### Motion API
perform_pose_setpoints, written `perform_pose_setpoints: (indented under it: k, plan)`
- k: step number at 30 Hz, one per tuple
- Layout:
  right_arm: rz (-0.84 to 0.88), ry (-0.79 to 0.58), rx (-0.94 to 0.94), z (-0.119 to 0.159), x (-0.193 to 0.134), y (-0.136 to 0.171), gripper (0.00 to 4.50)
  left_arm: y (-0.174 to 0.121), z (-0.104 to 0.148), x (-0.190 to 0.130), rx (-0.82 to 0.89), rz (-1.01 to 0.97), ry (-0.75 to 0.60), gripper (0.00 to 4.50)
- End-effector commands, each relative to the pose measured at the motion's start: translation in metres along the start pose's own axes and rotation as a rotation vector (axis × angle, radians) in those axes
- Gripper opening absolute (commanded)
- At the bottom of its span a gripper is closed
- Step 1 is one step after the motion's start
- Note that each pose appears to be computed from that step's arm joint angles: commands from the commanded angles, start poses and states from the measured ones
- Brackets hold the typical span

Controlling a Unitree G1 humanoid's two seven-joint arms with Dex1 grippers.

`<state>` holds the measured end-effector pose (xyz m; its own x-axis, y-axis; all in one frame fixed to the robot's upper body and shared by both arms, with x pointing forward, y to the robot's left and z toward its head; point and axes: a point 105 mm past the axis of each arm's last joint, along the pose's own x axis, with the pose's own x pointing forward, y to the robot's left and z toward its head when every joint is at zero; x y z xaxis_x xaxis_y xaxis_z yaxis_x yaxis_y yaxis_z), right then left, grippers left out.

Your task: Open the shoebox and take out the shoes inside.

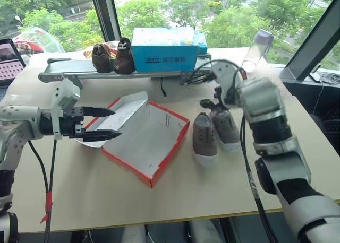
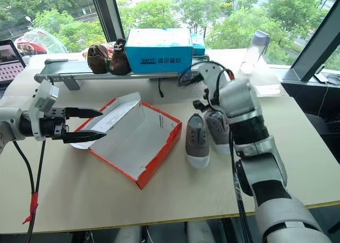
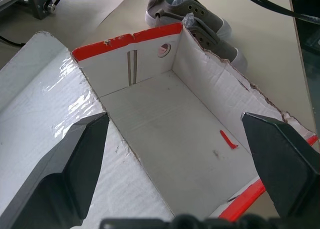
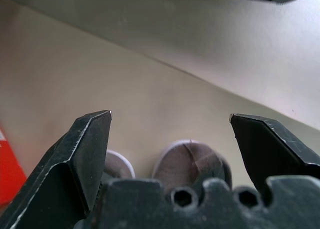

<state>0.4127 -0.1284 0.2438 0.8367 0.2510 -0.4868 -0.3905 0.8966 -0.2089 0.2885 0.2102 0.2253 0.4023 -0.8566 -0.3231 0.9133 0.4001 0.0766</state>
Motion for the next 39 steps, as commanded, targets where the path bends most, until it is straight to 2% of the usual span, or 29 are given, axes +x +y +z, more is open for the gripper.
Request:
perform_pose_setpoints:
  k: [1, 4, 6, 8, 10, 14, 15, 18, 20, 22, 23, 26, 28, 31, 35, 39]
  plan:
    - [0.022, -0.140, 0.062, 0.026, -0.014, -0.010, 4.46, 0.001, 0.013, -0.006, 0.060, 0.022, -0.009, 4.50]
    - [0.140, -0.323, 0.056, 0.050, -0.029, -0.008, 4.46, 0.002, 0.014, -0.006, 0.061, 0.025, -0.011, 4.50]
    - [0.188, -0.456, -0.036, 0.062, -0.044, -0.013, 4.46, 0.002, 0.014, -0.006, 0.058, 0.025, -0.014, 4.50]
    - [0.294, -0.431, -0.178, 0.046, -0.060, -0.015, 4.46, 0.000, 0.015, -0.009, 0.039, 0.027, -0.037, 4.50]
    - [0.431, -0.391, -0.231, 0.033, -0.081, -0.013, 4.46, 0.000, 0.020, -0.015, 0.019, 0.036, -0.087, 4.50]
    - [0.643, -0.388, -0.278, 0.018, -0.117, -0.003, 4.46, 0.001, 0.028, -0.027, -0.021, 0.068, -0.182, 4.50]
    - [0.663, -0.380, -0.271, 0.009, -0.122, -0.005, 4.46, 0.004, 0.033, -0.034, -0.026, 0.107, -0.241, 4.50]
    - [0.539, -0.411, -0.114, -0.011, -0.116, -0.033, 4.46, 0.020, 0.039, -0.061, -0.060, 0.294, -0.409, 4.50]
    - [0.394, -0.486, -0.002, -0.020, -0.106, -0.056, 4.46, 0.025, 0.032, -0.074, -0.103, 0.394, -0.462, 4.50]
    - [0.179, -0.528, 0.043, -0.033, -0.094, -0.082, 4.46, 0.030, 0.026, -0.083, -0.116, 0.503, -0.502, 4.50]
    - [-0.001, -0.589, 0.093, -0.038, -0.092, -0.104, 4.46, 0.035, 0.020, -0.088, -0.122, 0.604, -0.524, 4.50]
    - [-0.368, -0.676, 0.199, -0.064, -0.100, -0.141, 4.46, 0.039, 0.003, -0.103, -0.156, 0.813, -0.574, 4.50]
    - [-0.441, -0.674, 0.182, -0.082, -0.098, -0.136, 4.46, 0.033, -0.014, -0.103, -0.173, 0.869, -0.549, 4.50]
    - [-0.469, -0.606, 0.148, -0.123, -0.087, -0.110, 4.46, 0.016, -0.050, -0.099, -0.210, 0.943, -0.476, 4.50]
    - [-0.440, -0.527, 0.084, -0.163, -0.080, -0.073, 4.46, -0.014, -0.090, -0.091, -0.224, 1.030, -0.344, 4.50]
    - [-0.411, -0.455, 0.098, -0.195, -0.077, -0.044, 4.46, -0.042, -0.118, -0.080, -0.247, 1.108, -0.290, 4.50]
